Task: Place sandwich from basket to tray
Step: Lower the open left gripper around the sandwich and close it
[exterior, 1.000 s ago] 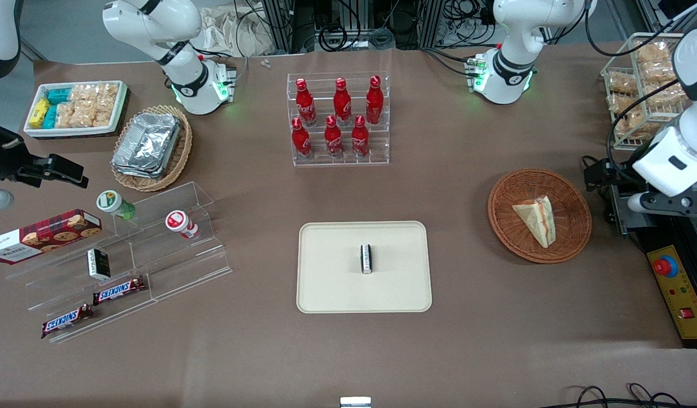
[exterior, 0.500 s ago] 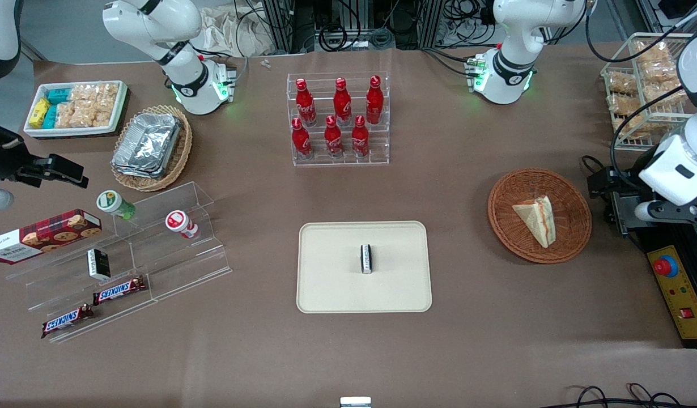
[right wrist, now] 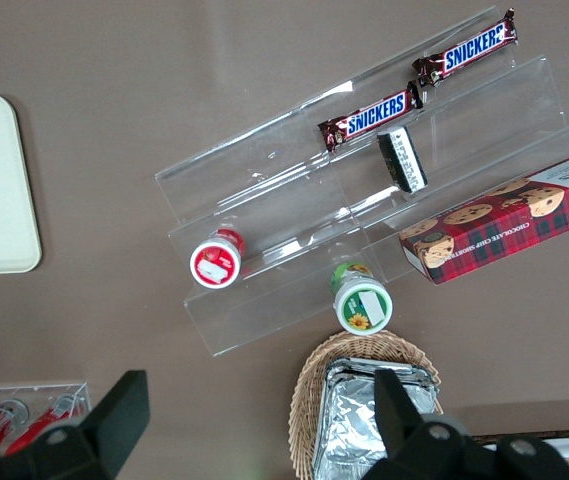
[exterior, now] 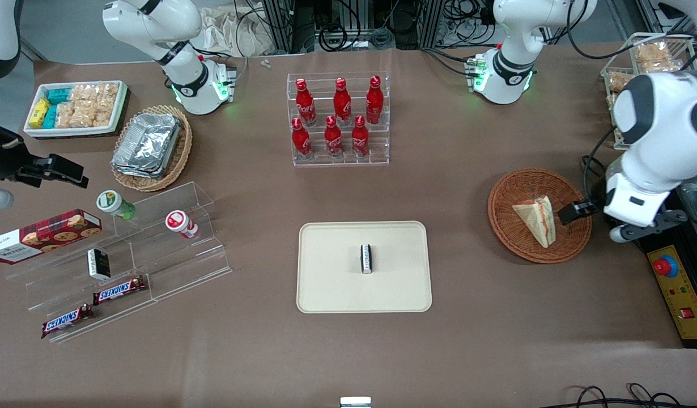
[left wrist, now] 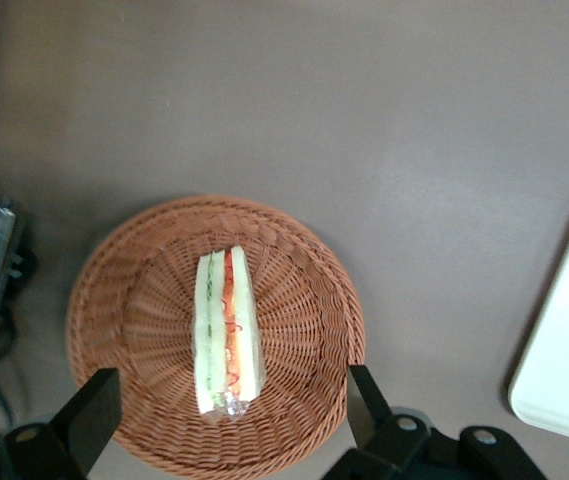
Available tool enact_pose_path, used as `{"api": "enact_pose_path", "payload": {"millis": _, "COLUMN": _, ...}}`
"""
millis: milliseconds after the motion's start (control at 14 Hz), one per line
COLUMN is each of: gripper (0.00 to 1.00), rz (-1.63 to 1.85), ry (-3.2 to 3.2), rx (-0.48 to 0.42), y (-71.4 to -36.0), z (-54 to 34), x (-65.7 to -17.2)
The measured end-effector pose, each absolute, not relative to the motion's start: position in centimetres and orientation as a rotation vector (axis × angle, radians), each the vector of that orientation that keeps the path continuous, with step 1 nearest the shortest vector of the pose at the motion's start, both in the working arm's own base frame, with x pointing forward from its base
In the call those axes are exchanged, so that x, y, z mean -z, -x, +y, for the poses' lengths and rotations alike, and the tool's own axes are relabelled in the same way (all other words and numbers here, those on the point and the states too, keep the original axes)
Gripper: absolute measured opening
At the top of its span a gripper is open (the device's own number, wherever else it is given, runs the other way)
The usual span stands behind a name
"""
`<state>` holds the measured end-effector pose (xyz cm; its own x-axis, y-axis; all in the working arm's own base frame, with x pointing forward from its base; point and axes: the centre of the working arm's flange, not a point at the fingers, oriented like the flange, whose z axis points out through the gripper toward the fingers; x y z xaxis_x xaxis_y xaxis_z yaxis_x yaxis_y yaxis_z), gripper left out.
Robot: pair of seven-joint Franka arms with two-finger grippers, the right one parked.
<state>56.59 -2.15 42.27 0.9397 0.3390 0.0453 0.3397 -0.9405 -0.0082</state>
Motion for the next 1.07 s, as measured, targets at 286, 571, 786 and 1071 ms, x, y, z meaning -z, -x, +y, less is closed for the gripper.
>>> {"api": "enact_pose_path", "payload": {"millis": 286, "gripper": 1.00, "rz": -0.748, "ry": 3.040, "rx": 0.065, "y": -53.4, "z": -2.2, "x": -35.3}}
{"api": "enact_pose_path", "payload": {"millis": 571, "gripper": 1.00, "rz": -0.828, "ry": 3.008, "rx": 0.000, "y": -52.1, "z": -2.2, "x": -32.9}}
{"api": "enact_pose_path", "payload": {"millis": 786, "gripper": 1.00, "rz": -0.873, "ry": 2.988, "rx": -0.031, "y": -51.8, "z": -2.3, "x": -31.1}}
{"api": "enact_pose_path", "payload": {"millis": 1071, "gripper": 1.00, "rz": -0.878, "ry": 2.994, "rx": -0.015, "y": -50.7, "z": -2.3, "x": -28.0}}
